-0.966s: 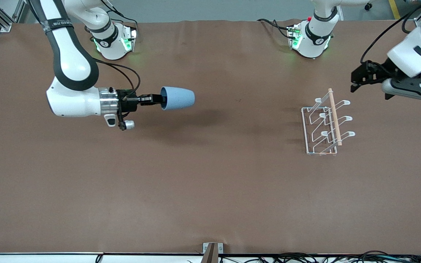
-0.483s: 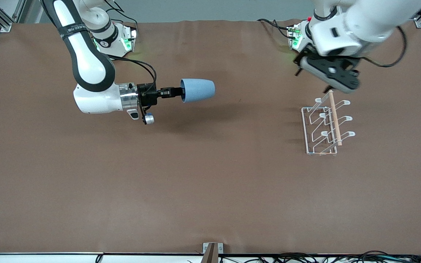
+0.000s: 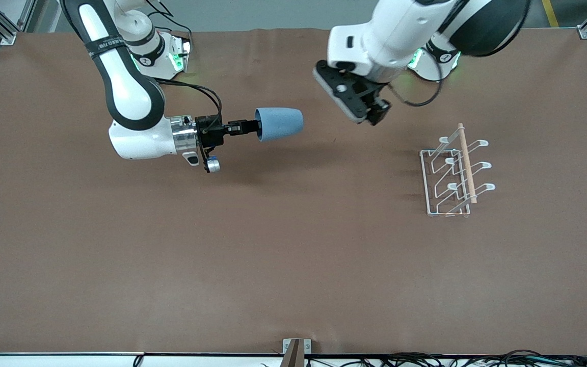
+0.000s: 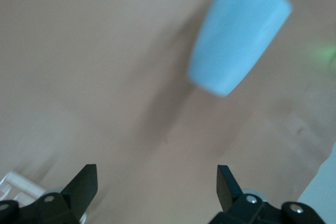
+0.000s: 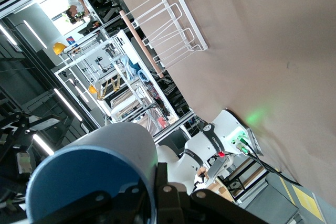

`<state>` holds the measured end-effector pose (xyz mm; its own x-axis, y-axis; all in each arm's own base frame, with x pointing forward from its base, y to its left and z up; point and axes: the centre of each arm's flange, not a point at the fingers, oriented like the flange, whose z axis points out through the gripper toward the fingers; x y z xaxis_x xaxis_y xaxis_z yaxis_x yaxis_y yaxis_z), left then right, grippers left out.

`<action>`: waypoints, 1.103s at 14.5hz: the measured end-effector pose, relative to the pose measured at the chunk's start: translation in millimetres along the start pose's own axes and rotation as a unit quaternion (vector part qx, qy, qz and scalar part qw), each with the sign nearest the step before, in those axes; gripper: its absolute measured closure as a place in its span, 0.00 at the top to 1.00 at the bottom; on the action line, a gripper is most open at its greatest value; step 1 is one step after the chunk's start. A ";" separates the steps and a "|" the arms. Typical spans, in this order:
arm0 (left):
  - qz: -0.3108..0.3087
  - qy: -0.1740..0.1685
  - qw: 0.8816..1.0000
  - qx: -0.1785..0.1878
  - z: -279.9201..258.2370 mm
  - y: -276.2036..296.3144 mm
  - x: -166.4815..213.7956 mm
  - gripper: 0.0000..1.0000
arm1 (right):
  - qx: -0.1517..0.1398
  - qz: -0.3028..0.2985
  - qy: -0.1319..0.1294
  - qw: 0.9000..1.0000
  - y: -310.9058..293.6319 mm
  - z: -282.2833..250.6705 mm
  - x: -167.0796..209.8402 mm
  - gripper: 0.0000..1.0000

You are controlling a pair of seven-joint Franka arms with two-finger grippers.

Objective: Hang cup on cup holder
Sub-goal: 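Hold the cup with the right gripper while the left gripper reaches it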

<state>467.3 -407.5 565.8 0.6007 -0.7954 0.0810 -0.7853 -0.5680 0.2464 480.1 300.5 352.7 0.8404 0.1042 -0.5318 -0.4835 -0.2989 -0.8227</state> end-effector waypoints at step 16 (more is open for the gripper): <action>0.133 0.050 0.984 -0.107 105.2 24.7 60.0 1.00 | 0.001 0.000 -0.003 1.000 0.3 0.7 -0.6 0.05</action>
<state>468.2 -491.5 475.2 0.3983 -0.8790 0.2623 -0.8736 -0.2764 0.4005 479.3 301.0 352.6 0.8387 0.1087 -0.5336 -0.4846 -0.2979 -0.8224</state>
